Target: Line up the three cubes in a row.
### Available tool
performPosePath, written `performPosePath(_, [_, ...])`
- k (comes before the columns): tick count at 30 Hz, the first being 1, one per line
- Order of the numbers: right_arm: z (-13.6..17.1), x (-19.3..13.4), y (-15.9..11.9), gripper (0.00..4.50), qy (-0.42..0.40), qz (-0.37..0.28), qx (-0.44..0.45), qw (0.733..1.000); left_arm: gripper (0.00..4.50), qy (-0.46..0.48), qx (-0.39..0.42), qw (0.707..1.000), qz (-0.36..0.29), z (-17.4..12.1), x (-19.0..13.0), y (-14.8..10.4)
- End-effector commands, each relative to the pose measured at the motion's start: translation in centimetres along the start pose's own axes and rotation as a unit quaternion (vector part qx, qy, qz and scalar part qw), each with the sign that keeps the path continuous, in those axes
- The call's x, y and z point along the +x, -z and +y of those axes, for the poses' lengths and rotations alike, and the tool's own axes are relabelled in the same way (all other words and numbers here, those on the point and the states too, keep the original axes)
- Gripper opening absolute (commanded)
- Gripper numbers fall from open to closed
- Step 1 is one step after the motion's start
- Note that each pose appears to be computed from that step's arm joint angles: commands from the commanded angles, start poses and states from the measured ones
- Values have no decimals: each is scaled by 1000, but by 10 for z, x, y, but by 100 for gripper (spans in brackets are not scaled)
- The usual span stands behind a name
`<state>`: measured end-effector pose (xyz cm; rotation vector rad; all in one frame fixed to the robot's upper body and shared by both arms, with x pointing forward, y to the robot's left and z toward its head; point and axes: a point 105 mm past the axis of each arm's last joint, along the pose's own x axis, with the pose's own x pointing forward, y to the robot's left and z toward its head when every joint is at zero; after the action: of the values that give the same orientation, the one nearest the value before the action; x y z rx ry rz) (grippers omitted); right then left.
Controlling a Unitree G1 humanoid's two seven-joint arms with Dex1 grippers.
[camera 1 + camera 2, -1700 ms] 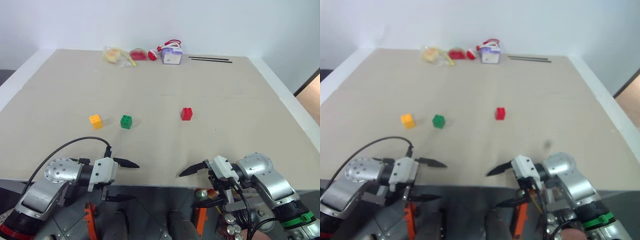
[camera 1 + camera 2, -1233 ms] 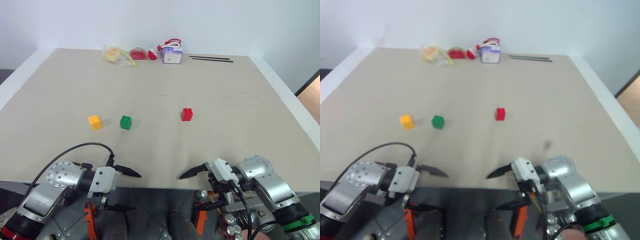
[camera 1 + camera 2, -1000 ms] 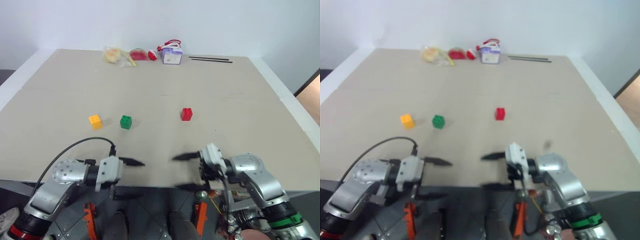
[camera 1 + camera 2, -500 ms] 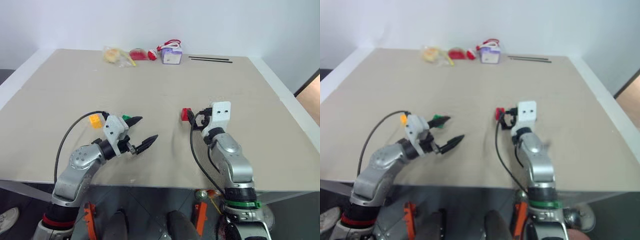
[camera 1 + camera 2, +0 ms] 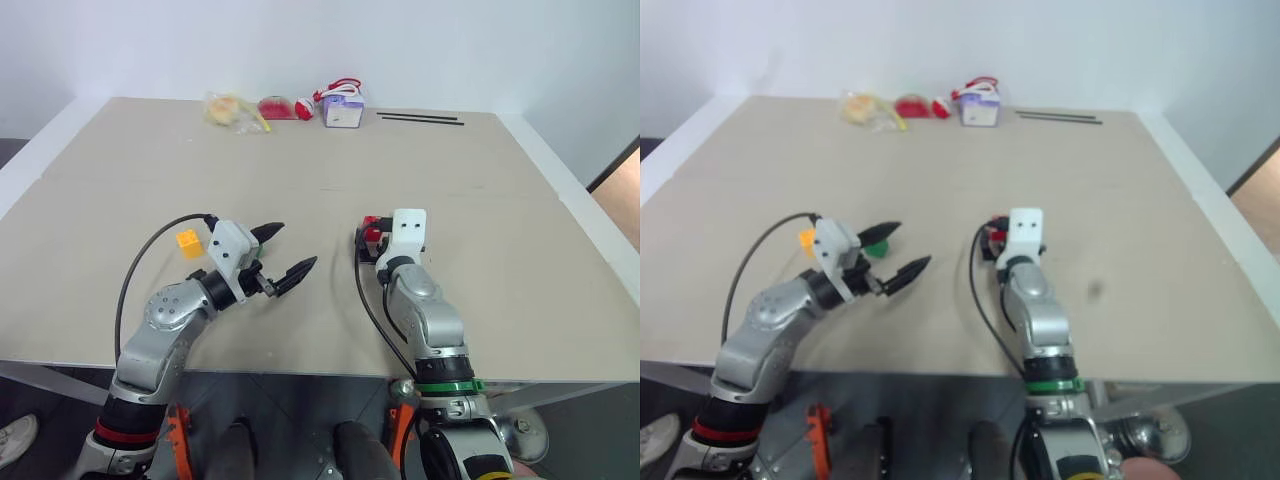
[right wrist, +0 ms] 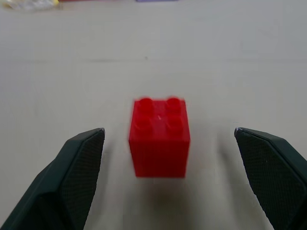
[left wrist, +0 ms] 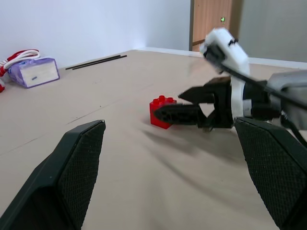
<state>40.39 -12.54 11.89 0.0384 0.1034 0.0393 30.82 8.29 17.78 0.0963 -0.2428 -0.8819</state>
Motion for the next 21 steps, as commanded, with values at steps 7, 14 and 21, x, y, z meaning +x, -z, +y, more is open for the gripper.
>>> performPosePath(7, [7,16,-20,211,3,-39,14,999,450,-5,15,1000,-25,4,4,-15])
performPosePath(14, [5,15,-23,125,-2,-47,9,999,450,-4,16,1000,-27,3,6,-16])
performPosePath(21, [26,-14,-48,125,-314,-64,-78,944,450,76,18,997,13,-14,-12,-5])
